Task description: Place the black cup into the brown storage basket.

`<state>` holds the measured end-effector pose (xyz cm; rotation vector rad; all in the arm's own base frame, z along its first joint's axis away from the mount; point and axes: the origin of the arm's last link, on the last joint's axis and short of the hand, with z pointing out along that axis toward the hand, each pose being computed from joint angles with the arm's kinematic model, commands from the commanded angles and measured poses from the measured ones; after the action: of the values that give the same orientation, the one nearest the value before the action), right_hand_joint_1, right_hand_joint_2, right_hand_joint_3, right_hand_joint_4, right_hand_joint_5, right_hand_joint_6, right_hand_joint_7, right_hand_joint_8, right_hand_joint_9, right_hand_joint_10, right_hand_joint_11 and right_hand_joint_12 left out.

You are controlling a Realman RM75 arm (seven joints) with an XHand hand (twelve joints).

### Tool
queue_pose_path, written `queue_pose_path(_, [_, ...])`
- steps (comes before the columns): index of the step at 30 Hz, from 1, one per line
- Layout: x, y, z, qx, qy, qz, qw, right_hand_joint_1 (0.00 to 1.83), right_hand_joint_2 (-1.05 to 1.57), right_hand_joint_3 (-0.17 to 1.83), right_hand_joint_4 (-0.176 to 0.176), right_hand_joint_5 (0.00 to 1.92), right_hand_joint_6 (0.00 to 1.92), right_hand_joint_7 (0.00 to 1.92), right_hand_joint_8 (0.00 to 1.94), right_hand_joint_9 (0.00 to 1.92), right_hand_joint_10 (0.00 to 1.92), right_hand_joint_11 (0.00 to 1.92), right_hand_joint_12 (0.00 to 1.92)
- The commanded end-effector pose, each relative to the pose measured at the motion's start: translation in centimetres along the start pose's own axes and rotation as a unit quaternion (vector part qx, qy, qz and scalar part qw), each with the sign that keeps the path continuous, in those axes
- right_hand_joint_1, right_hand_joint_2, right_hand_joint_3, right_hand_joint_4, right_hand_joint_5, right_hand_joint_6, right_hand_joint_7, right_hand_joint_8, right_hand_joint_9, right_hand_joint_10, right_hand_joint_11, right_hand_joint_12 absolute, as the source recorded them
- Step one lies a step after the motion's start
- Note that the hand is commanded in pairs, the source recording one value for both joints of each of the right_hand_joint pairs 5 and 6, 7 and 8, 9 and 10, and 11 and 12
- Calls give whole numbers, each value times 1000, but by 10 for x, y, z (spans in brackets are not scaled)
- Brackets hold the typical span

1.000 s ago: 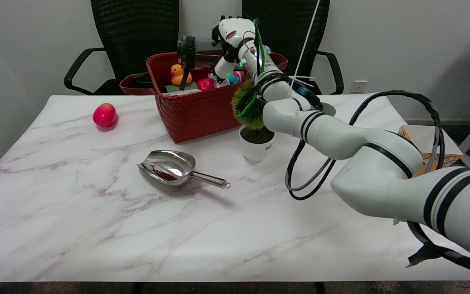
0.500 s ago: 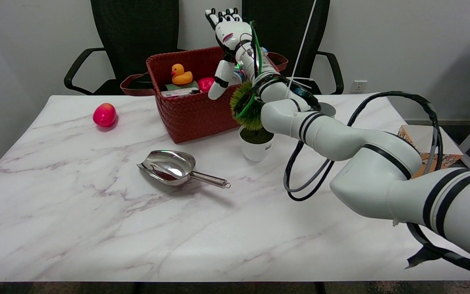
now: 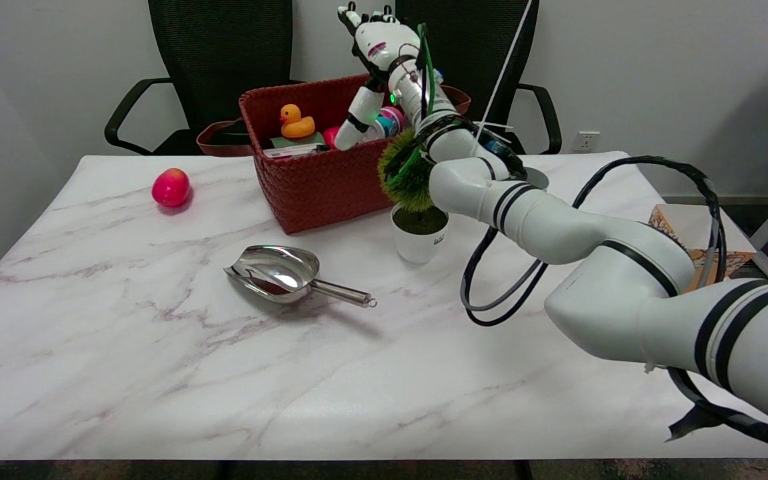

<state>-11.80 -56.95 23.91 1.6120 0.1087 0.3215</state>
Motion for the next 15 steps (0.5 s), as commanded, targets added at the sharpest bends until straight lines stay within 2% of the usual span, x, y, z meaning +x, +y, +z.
queue_pose_path(1, [55, 41, -19, -35, 109, 131, 985, 1129, -311, 687, 0, 219, 219, 872, 872, 758, 758, 420, 420])
queue_pose_path(5, [79, 58, -36, -32, 154, 151, 976, 1158, -272, 775, 0, 227, 227, 908, 908, 812, 812, 470, 470])
queue_pose_path(8, [90, 70, -49, -42, 173, 138, 974, 1163, -217, 787, 0, 219, 219, 907, 907, 813, 813, 513, 513])
queue_pose_path(15, [121, 100, -91, -68, 239, 161, 955, 1147, -197, 812, 0, 210, 210, 889, 889, 805, 805, 511, 511])
